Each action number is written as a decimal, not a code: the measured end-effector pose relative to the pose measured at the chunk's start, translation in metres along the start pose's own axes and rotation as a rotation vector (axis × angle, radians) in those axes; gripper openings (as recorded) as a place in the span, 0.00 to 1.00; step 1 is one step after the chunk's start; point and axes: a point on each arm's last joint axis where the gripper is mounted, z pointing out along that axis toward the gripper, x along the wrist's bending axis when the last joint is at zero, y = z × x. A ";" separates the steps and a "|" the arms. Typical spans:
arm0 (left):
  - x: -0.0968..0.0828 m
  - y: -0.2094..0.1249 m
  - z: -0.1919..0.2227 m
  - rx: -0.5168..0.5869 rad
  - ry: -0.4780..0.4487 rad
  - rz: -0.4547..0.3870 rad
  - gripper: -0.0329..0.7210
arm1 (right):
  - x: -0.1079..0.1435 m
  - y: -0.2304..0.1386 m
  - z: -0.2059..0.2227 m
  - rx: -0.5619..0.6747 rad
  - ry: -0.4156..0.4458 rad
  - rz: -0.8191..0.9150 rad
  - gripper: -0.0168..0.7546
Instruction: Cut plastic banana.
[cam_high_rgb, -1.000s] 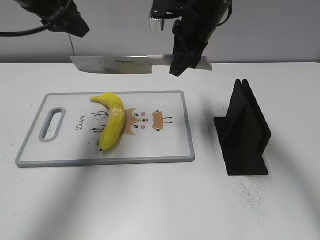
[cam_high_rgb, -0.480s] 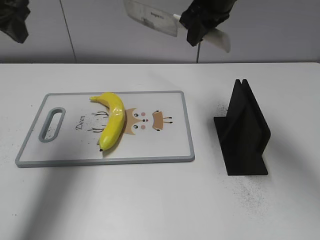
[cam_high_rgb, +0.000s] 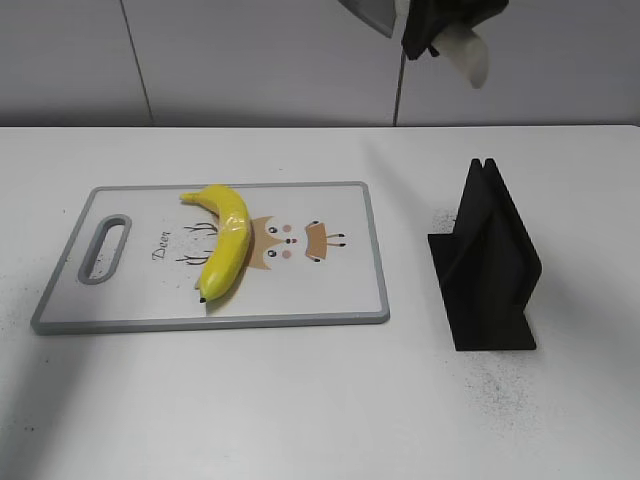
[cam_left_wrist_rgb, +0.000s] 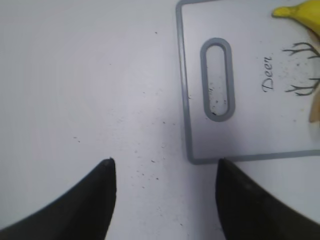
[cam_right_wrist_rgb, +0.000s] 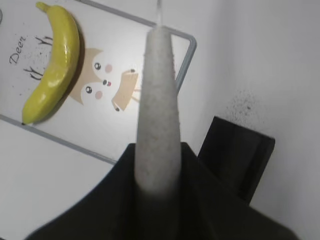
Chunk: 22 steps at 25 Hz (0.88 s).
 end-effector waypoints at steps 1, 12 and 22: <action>-0.002 -0.004 -0.001 0.001 -0.019 -0.009 0.82 | 0.000 -0.005 -0.002 0.010 -0.001 0.008 0.23; -0.015 -0.070 -0.009 0.049 -0.056 -0.026 0.81 | -0.008 -0.076 -0.036 0.072 -0.062 0.098 0.22; -0.025 -0.145 -0.046 -0.073 0.002 -0.002 0.80 | -0.021 -0.133 -0.039 0.045 -0.147 0.221 0.22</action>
